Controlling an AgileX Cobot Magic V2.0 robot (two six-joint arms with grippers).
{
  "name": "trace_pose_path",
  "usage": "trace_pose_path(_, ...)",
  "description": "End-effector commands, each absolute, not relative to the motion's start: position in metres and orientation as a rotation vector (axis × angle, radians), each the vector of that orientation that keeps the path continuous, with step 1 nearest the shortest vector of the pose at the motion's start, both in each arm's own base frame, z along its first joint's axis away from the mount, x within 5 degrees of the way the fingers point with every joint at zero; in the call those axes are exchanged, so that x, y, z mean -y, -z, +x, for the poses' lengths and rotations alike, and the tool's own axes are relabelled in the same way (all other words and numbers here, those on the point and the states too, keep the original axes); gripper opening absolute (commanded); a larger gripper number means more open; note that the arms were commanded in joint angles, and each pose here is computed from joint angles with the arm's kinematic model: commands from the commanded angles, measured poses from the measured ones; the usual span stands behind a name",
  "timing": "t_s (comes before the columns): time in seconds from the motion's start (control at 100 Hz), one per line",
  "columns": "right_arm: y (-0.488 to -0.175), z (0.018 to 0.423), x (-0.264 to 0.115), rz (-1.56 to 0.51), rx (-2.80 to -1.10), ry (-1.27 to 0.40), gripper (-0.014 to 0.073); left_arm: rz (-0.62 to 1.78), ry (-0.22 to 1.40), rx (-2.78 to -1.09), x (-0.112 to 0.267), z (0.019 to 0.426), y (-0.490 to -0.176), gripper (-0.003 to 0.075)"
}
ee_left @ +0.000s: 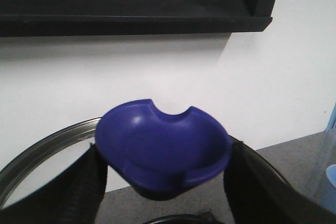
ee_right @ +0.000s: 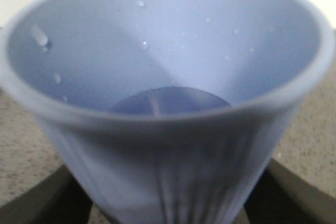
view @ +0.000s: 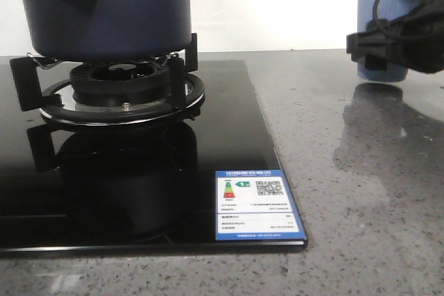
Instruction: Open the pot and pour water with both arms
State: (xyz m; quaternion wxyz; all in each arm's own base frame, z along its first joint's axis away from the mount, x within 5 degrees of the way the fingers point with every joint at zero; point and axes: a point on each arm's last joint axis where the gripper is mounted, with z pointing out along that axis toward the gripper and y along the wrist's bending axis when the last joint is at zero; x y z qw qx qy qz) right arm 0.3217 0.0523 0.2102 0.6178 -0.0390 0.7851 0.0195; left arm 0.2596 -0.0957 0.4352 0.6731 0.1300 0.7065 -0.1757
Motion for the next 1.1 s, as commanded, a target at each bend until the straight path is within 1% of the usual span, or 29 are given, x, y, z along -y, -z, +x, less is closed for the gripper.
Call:
trace_pose_path(0.0,-0.259,0.317,-0.054,-0.138,-1.599,-0.045,0.0331,0.191,0.355,-1.467,0.081,0.251,-0.465,0.04)
trace_pose_path(0.17,-0.29,0.307,-0.059,-0.255,-1.623,-0.042,0.0331,0.16,0.321,-1.47,0.07,0.254,-0.465,0.04)
trace_pose_path(0.3,-0.321,0.303,-0.069,-0.325,-1.624,-0.045,0.0331,0.149,0.307,-1.474,0.065,0.255,-0.464,0.04)
trace_pose_path(0.51,-0.366,0.303,-0.096,-0.421,-1.64,-0.089,0.0331,0.146,0.303,-1.475,0.063,0.255,-0.464,0.04)
trace_pose_path(0.69,-0.399,0.296,-0.121,-0.544,-1.6,-0.086,0.0331,0.14,0.299,-1.471,0.063,0.256,-0.465,0.04)
trace_pose_path(0.85,-0.414,0.286,-0.141,-0.682,-1.559,-0.036,0.0331,0.139,0.298,-1.47,0.063,0.256,-0.465,0.04)
trace_pose_path(1.09,-0.414,0.285,-0.162,-0.844,-1.535,0.059,0.0331,0.139,0.298,-1.47,0.063,0.256,-0.465,0.04)
